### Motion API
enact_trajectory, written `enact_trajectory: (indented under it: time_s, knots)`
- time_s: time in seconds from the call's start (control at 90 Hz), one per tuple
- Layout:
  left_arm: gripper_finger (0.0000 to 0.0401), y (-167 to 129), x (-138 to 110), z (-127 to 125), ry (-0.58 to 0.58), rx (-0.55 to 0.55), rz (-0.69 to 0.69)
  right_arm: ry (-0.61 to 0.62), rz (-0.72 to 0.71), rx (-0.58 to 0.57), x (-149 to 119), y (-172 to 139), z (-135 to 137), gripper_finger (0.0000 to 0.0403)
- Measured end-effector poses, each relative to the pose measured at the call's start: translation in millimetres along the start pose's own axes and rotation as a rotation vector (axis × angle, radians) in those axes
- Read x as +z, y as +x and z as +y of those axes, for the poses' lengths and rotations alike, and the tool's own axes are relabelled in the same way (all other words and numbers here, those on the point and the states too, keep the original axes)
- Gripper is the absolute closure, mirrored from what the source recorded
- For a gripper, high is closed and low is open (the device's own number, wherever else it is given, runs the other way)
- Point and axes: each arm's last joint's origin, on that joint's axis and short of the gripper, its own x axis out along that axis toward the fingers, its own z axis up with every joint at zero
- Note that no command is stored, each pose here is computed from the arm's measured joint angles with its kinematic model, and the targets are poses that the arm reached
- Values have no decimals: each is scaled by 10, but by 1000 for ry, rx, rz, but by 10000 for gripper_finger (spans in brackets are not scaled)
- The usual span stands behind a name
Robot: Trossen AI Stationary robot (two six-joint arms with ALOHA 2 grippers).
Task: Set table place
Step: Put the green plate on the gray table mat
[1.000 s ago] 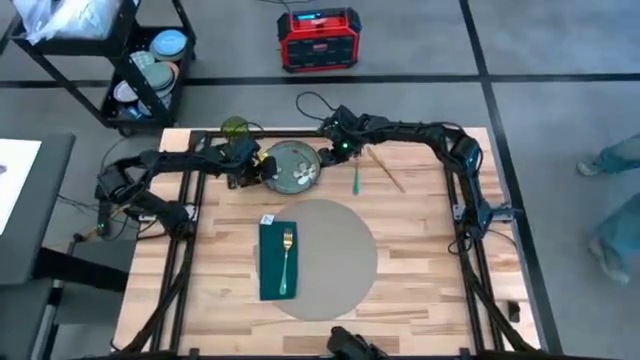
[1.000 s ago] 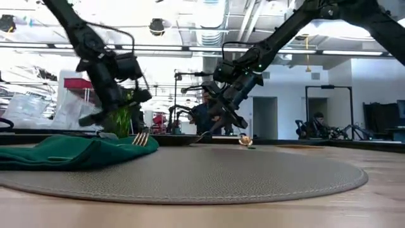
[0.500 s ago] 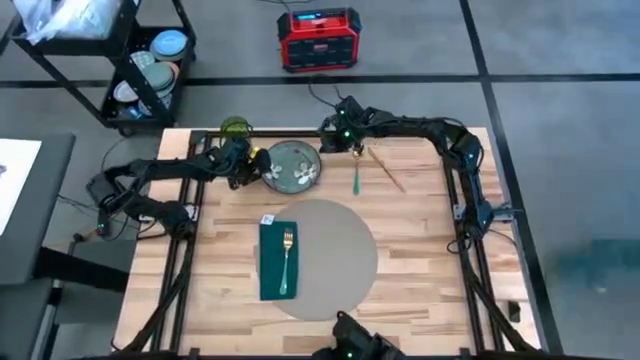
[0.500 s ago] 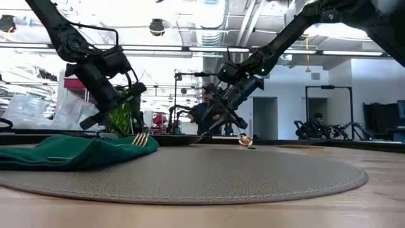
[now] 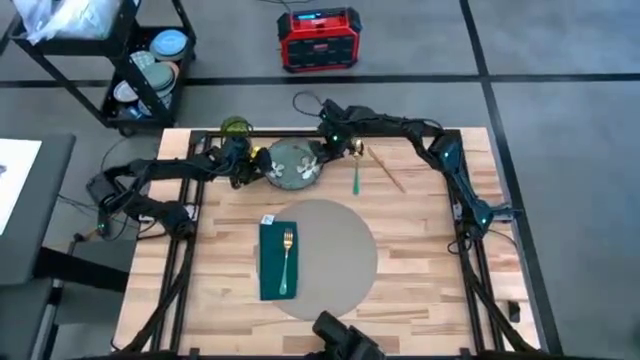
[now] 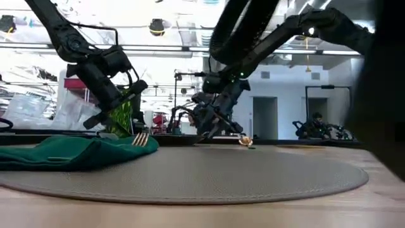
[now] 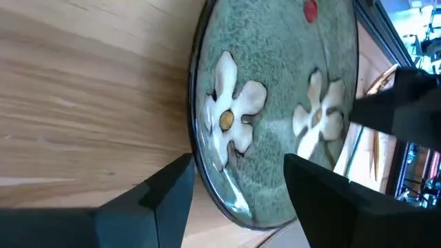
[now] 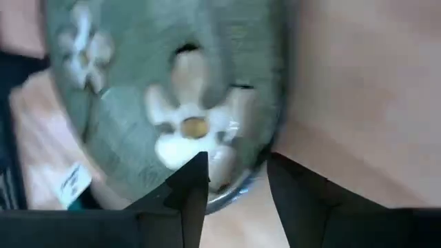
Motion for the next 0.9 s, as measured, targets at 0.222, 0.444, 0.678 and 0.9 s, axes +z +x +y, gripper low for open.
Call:
enact_trajectory:
  time_s: [0.222, 0.444, 0.678, 0.9]
  knots:
    - [217, 47, -4, 33, 3, 25, 12, -62, 33, -22, -42, -5, -3, 363]
    - [295, 134, 1, 50, 4, 28, 17, -79, 56, -25, -48, -22, -38, 396]
    - [391, 134, 17, 20, 5, -5, 2, -92, 66, -48, -66, -25, -50, 402]
    - [364, 133, -5, 67, -44, 47, 17, -180, 72, 15, -38, -44, -54, 378]
